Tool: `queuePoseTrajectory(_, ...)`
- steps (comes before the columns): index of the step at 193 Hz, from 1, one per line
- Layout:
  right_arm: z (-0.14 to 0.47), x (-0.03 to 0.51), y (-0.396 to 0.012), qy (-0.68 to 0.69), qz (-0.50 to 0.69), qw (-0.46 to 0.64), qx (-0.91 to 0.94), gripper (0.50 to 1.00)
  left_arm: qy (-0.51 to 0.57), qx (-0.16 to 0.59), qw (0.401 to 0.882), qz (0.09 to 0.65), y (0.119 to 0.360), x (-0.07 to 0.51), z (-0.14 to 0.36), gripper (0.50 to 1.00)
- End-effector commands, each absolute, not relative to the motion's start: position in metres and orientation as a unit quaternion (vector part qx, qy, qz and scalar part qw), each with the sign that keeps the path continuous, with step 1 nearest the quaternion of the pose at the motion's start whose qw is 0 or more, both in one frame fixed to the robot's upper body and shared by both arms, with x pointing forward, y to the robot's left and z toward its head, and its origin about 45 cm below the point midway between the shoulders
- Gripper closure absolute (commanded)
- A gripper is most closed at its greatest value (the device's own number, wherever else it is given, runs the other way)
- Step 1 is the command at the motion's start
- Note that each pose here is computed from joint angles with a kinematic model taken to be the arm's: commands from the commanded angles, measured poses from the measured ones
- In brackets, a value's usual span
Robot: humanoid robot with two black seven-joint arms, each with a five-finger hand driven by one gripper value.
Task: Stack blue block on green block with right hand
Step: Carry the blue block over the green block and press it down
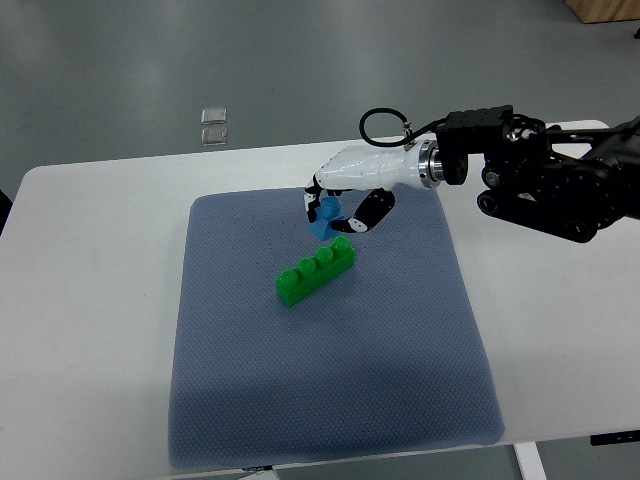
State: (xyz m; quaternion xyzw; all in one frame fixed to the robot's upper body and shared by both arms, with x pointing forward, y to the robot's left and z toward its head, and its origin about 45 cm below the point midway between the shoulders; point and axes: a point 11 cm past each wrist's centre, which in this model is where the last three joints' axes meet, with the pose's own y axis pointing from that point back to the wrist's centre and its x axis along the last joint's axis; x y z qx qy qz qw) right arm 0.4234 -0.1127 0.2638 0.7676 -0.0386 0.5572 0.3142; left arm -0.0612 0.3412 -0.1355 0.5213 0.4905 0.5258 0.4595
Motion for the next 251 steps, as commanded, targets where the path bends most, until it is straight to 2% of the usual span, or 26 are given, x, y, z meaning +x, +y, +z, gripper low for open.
queuePoseTrajectory(1, 0.259, 0.420, -0.110, -0.023, 0.588, 0.308, 0.748, 0.948, 0.490, 0.521, 0.460, 0.526, 0.341, -0.061, -0.136, 0.500)
queuePoseTrajectory(134, 0.237, 0.416, -0.120, 0.009, 0.612, 0.333, 0.717, 0.948, 0.490, 0.521, 0.460, 0.526, 0.341, -0.061, -0.136, 0.500)
queuePoseTrajectory(194, 0.231, 0.407, -0.096, 0.025, 0.613, 0.316, 0.724, 0.948, 0.490, 0.521, 0.460, 0.526, 0.341, -0.061, -0.136, 0.500)
queuePoseTrajectory(251, 0.228, 0.416, -0.106, 0.017, 0.610, 0.332, 0.719, 0.946, 0.490, 0.521, 0.460, 0.526, 0.341, -0.061, -0.136, 0.500)
